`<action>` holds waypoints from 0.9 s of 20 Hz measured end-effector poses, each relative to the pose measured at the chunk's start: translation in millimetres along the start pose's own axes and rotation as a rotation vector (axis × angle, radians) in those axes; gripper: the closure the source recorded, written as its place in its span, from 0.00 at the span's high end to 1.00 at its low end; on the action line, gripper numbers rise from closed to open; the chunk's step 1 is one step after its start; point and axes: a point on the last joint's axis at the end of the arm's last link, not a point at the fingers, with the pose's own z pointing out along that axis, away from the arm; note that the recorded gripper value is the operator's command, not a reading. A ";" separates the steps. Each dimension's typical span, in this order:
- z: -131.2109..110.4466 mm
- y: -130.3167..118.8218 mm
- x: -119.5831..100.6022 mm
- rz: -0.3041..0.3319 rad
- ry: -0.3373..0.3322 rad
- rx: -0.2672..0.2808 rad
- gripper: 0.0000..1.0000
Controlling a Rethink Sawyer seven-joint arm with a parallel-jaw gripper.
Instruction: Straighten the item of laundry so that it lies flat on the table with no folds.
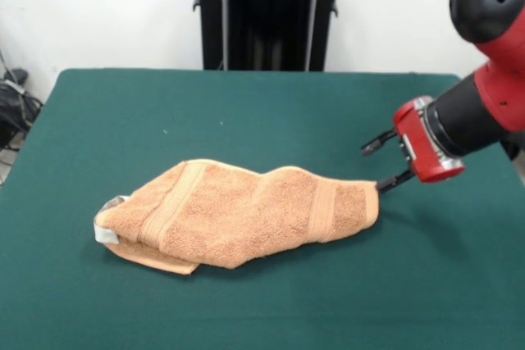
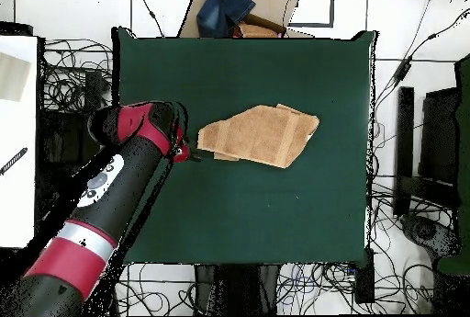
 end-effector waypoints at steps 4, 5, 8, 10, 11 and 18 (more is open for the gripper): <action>14.0 -0.1 6.1 -0.007 -0.002 0.020 1.00; 16.2 -0.1 7.1 -0.009 -0.002 0.023 1.00; 26.1 0.1 11.9 -0.014 0.000 0.037 1.00; 29.4 0.4 13.6 -0.015 0.001 0.040 1.00; 34.8 0.9 16.8 -0.013 0.004 0.047 1.00; 37.8 2.0 18.4 0.023 0.004 0.050 1.00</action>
